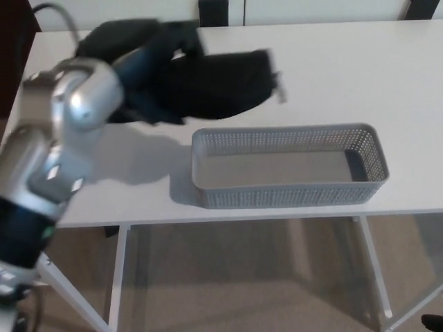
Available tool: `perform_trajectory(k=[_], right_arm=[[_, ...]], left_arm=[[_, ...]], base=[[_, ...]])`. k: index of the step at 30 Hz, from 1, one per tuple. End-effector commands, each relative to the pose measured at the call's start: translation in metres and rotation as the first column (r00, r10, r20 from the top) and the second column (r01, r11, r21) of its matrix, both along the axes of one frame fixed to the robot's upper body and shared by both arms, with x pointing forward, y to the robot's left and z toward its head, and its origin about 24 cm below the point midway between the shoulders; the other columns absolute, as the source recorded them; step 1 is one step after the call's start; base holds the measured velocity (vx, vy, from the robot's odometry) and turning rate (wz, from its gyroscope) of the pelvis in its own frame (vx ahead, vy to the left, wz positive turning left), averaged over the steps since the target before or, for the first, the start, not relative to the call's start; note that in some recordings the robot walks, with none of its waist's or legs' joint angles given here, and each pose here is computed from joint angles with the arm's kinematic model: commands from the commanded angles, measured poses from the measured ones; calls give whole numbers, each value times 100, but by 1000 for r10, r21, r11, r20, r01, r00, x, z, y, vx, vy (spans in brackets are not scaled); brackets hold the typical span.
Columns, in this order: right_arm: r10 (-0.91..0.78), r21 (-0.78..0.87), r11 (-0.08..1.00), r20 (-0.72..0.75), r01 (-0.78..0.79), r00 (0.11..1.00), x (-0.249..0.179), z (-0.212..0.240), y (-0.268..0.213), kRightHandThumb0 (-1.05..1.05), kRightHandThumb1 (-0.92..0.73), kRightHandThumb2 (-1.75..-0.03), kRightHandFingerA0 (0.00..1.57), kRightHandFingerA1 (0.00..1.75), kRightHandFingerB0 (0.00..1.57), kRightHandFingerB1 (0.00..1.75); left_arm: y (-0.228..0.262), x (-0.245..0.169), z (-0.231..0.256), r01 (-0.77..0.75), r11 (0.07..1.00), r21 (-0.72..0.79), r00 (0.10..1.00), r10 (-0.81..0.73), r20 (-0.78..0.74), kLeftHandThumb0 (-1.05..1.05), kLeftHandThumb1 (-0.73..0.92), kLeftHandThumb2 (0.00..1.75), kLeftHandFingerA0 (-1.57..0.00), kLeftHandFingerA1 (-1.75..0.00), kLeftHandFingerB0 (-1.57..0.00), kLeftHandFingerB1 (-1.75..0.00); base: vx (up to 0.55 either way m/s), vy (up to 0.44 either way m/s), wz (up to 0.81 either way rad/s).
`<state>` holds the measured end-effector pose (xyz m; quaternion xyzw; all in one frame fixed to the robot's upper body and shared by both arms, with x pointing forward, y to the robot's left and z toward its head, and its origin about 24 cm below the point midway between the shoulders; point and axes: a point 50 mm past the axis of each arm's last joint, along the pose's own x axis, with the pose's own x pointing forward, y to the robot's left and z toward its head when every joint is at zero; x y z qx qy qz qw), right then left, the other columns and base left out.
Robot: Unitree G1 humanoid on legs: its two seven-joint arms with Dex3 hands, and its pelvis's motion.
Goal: The robot walk towards a table in front and pick up a black pencil case on the left hand side and put the pencil case into a small container on the right hand side
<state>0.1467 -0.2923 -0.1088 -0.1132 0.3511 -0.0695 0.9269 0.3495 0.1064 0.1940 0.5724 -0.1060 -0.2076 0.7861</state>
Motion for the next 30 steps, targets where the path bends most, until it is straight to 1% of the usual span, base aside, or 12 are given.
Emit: perform_trajectory(k=[1, 3, 5, 7, 9, 10, 14, 16, 17, 22, 25, 30], right_arm=[[14, -4, 1000, -20, -14, 1000, -7, -3, 0, -39, -63, -59, 61, 45, 50, 40], [19, -5, 1000, -21, -20, 1000, -5, -2, 0, -45, -52, -81, 55, 57, 44, 51], [16, -9, 1000, -21, -16, 1000, -4, -2, 0, -38, -63, -59, 68, 47, 51, 40], [14, -12, 1000, -14, -14, 1000, -3, -2, 0, -37, -63, -59, 67, 47, 51, 40], [23, -19, 1000, -12, -23, 1000, -2, -1, 0, -37, -63, -59, 67, 47, 51, 40], [31, -24, 999, -11, -31, 999, -1, 0, 0, -37, -64, -59, 69, 47, 52, 41], [55, -42, 998, -15, -55, 998, 3, 0, 2, -38, -63, -59, 71, 47, 53, 41], [62, -48, 997, -16, -63, 998, 3, 0, 3, -38, -63, -59, 71, 47, 54, 41], [61, -51, 997, -25, -62, 998, 3, -1, 4, -44, -52, -81, 64, 59, 48, 52], [51, -37, 998, -13, -51, 999, 7, 0, 5, -38, -62, -59, 71, 48, 54, 41], [60, -40, 997, -7, -61, 998, 10, 2, 5, -39, -63, -59, 71, 48, 54, 41], [87, -63, 994, -8, -87, 996, 12, 3, 5, -38, -63, -60, 72, 47, 55, 41]], left_arm=[[-43, 4, 11, 27, 997, -67, 995, -33, -93, -4, 66, 48, -65, -174, -47, -154], [-53, 5, 12, 36, 993, -115, 993, -49, -105, -6, 64, 51, -63, -175, -49, -158], [-64, 6, 13, 55, 995, -85, 993, -63, -95, -11, 62, 54, -65, -158, -70, -80], [-77, 8, 11, 68, 997, -40, 992, -72, -99, -14, 57, 58, -71, -132, -65, -58], [-84, 8, 8, 69, 997, -42, 990, -74, -119, -11, 57, 56, -76, -95, -78, -68], [-87, 7, 6, 73, 996, -49, 990, -79, -121, -12, 57, 57, -72, -127, -65, -120], [-98, 7, -4, 59, 998, -17, 991, -61, -120, -12, 58, 56, -65, -143, -70, -66], [-100, 9, -12, 56, 998, -19, 990, -58, -128, -12, 57, 58, -68, -138, -73, -82], [-104, 8, -21, 50, 998, -25, 986, -54, -158, -19, 57, 59, -73, -145, -66, -132], [-107, 10, -33, 31, 999, -34, 977, -37, -209, -12, 56, 58, -74, -139, -76, -87], [-107, 10, -38, 16, 999, -31, 979, -22, -203, -11, 55, 57, -78, -141, -67, -128], [-103, 11, -49, 6, 1000, -3, 980, -6, -200, -15, 55, 58, -77, -133, -73, -113]], base=[[0, 0, 0], [0, 0, 0], [0, 0, 0], [0, 0, 0], [0, 0, 0], [0, 0, 0], [0, 0, 0], [0, 0, 0], [0, 0, 0], [0, 0, 0], [0, 0, 0], [0, 0, 0]])
